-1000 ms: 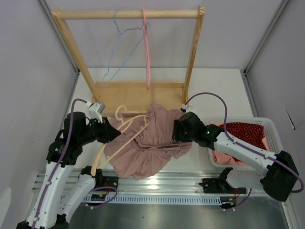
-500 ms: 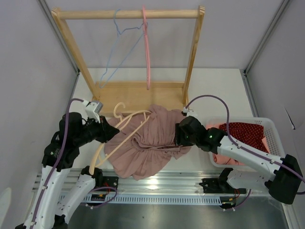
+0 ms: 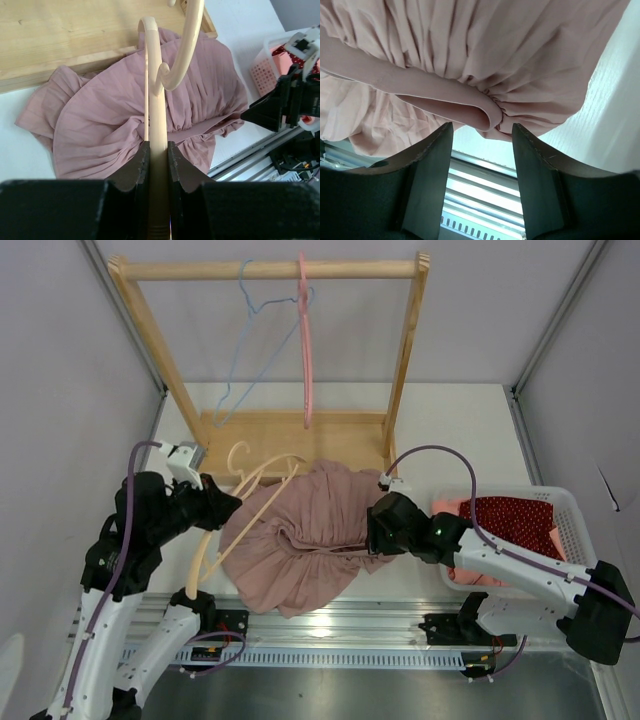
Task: Place the skirt on the hanger
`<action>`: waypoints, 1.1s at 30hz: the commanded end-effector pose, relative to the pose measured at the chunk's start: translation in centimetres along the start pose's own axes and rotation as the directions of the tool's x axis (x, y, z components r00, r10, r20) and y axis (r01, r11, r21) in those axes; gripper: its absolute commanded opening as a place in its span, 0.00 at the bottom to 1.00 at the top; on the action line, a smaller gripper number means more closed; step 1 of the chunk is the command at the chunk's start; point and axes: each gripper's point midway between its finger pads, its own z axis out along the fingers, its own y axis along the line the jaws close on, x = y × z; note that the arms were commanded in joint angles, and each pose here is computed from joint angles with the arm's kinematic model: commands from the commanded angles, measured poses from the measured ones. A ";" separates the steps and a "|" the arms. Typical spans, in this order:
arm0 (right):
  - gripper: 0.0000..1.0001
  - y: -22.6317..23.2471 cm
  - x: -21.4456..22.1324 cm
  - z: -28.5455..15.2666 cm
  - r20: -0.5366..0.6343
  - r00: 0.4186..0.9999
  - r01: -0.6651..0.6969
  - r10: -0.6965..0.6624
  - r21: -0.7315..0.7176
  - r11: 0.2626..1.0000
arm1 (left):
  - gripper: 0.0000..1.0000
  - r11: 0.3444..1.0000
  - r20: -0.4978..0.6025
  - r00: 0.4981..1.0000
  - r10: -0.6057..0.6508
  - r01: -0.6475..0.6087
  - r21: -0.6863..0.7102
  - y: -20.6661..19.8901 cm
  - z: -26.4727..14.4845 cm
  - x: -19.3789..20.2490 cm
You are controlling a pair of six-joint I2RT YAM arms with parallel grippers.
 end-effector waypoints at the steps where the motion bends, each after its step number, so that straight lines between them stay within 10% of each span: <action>1: 0.54 -0.6 1.0 0.2 -0.017 1.000 -0.006 0.007 0.032 0.999 | 0.00 0.992 0.136 0.989 0.053 -0.068 0.104 -2.8 -1.8 -3.7; 15: 0.43 -1.0 2.5 1.4 -0.054 0.998 -0.015 0.019 0.061 0.998 | 0.00 0.930 -0.008 0.998 0.069 -0.062 0.361 -6.0 -1.3 1.0; 33: 0.48 -0.1 0.8 0.6 0.007 0.999 -0.050 0.050 0.054 0.997 | 0.00 0.939 -0.059 0.997 0.048 -0.025 0.342 -5.1 -0.4 2.7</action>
